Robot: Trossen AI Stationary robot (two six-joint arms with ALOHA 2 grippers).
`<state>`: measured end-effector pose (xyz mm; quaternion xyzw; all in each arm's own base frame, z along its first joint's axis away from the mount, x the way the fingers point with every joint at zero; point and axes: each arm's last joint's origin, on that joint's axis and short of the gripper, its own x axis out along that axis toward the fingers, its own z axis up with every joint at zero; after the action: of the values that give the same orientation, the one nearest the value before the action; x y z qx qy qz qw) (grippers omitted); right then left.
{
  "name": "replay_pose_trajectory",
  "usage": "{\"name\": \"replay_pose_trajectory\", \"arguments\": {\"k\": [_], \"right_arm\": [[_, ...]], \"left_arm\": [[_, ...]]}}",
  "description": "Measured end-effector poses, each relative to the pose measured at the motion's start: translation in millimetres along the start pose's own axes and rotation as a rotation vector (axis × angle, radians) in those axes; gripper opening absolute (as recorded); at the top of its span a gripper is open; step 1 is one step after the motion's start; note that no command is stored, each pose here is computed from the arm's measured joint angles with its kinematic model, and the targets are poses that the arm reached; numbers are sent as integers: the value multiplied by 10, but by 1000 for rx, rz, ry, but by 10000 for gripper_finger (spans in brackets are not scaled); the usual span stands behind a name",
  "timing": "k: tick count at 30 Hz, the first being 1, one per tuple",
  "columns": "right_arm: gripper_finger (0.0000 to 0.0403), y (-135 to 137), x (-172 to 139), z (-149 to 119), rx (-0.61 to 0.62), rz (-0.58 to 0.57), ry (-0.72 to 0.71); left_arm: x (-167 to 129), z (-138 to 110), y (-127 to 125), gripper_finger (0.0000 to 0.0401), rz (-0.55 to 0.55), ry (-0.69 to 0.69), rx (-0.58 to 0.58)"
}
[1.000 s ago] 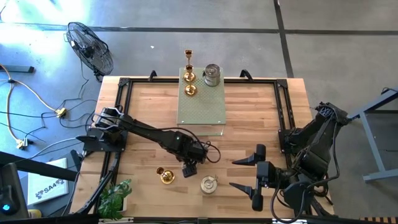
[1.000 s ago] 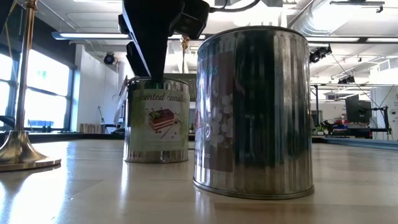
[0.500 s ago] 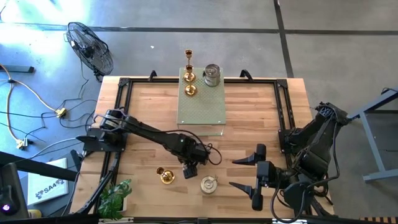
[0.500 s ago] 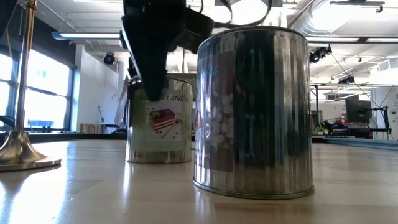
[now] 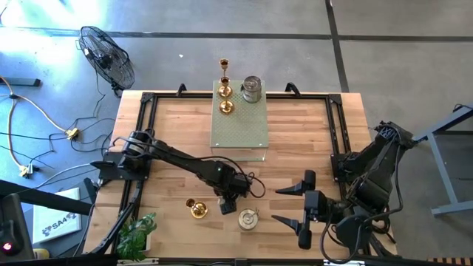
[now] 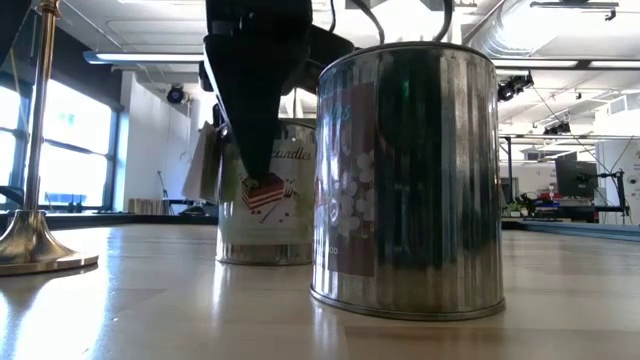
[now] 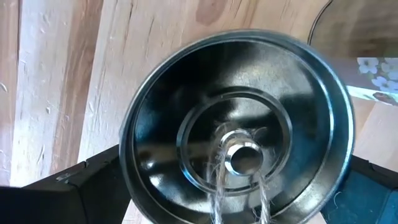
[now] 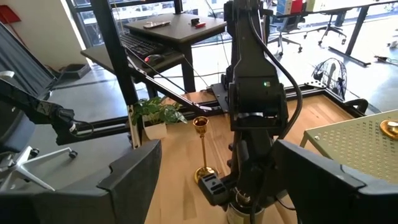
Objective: Pick & Place candle stick holders
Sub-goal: Put the green scented candle on the shelf aligned with the other green scented candle
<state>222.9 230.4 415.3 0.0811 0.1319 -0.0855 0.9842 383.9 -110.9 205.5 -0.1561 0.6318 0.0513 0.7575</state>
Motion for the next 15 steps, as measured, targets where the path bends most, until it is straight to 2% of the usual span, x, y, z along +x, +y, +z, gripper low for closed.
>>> {"name": "replay_pose_trajectory", "arguments": {"k": [15], "right_arm": [[307,-14,20,7,-12,-8,-1]], "left_arm": [[0,19,-15,399,-20,-17,1]]}}
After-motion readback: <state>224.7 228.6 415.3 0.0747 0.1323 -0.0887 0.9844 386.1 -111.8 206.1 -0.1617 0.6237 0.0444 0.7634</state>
